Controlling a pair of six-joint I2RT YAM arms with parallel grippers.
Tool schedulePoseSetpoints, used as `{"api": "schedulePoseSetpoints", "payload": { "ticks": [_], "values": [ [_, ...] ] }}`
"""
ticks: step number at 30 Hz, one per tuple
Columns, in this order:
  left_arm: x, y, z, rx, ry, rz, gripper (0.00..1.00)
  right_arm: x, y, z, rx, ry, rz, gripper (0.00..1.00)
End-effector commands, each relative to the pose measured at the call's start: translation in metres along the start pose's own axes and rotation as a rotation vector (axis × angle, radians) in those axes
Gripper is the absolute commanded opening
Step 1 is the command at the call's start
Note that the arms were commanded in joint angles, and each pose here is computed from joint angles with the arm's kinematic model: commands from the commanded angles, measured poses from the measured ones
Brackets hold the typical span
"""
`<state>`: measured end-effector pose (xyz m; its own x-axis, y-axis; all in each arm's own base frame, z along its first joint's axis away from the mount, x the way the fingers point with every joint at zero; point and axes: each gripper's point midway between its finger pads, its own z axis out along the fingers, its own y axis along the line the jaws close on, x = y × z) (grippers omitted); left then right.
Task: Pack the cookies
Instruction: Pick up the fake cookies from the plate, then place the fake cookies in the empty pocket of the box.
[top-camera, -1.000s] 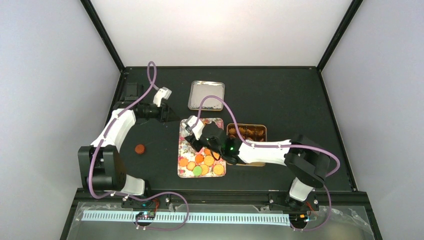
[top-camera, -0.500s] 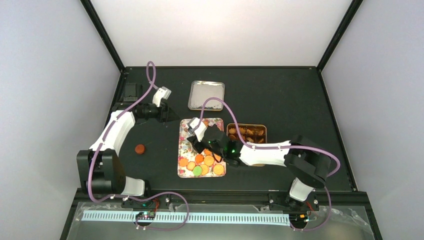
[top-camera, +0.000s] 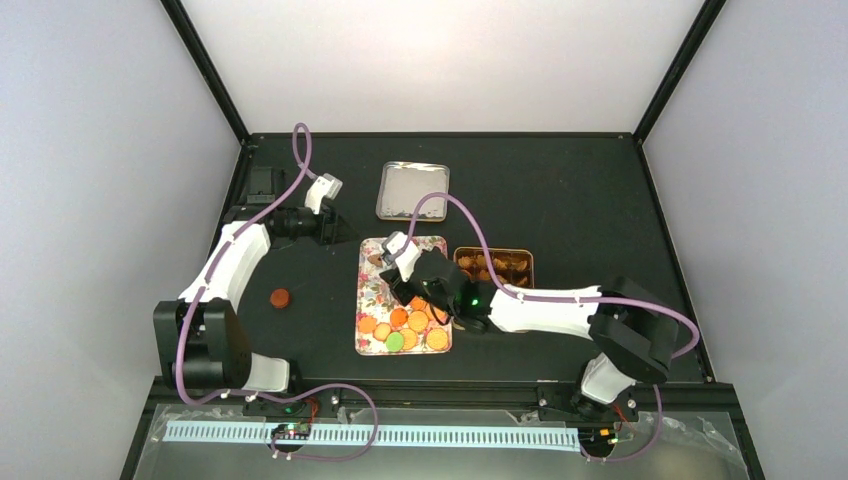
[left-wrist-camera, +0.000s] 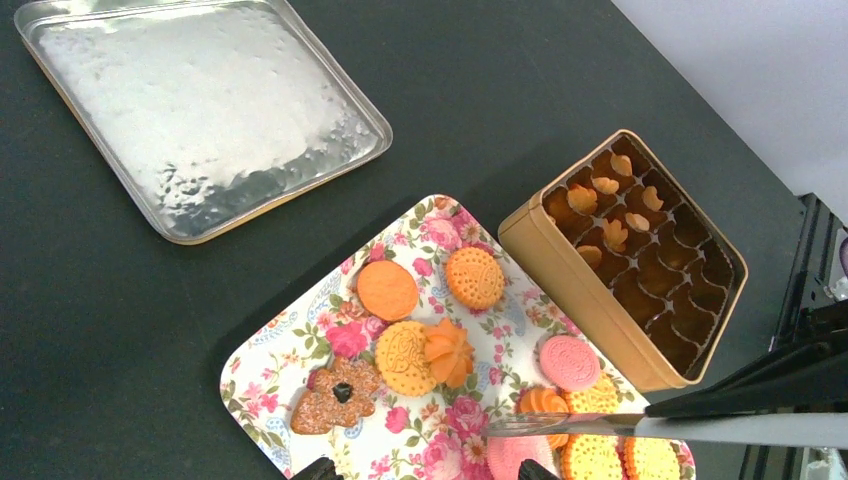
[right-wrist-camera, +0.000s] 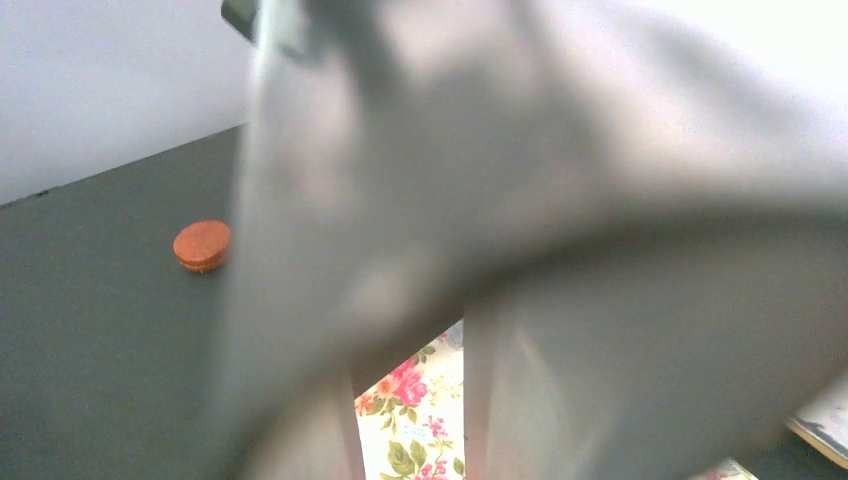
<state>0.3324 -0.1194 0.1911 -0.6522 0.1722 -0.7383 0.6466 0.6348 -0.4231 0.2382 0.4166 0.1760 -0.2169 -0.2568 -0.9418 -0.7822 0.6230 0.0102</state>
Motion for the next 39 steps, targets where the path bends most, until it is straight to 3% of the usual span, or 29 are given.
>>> {"api": "schedulePoseSetpoints", "payload": {
  "ticks": [1, 12, 20, 31, 35, 39],
  "values": [
    [-0.013, -0.008, -0.008, -0.01, -0.027, 0.063, 0.47, -0.058, -0.004, -0.018, 0.028, -0.142, 0.022, 0.07],
    [-0.018, -0.011, -0.011, -0.008, -0.034, 0.079, 0.47, -0.088, -0.053, -0.078, 0.185, -0.22, 0.034, 0.04],
    [-0.019, -0.013, -0.011, 0.006, -0.041, 0.082, 0.47, -0.055, -0.084, -0.132, 0.263, -0.185, 0.078, 0.06],
    [-0.022, -0.015, -0.012, 0.018, -0.05, 0.085, 0.47, -0.025, -0.092, -0.143, 0.289, -0.15, 0.122, 0.08],
    [-0.022, -0.016, -0.012, 0.02, -0.047, 0.087, 0.47, -0.02, -0.092, -0.141, 0.289, -0.136, 0.118, 0.16],
    [-0.022, -0.016, -0.012, 0.021, -0.047, 0.09, 0.47, -0.017, -0.093, -0.141, 0.298, -0.13, 0.116, 0.37]
  ]
}}
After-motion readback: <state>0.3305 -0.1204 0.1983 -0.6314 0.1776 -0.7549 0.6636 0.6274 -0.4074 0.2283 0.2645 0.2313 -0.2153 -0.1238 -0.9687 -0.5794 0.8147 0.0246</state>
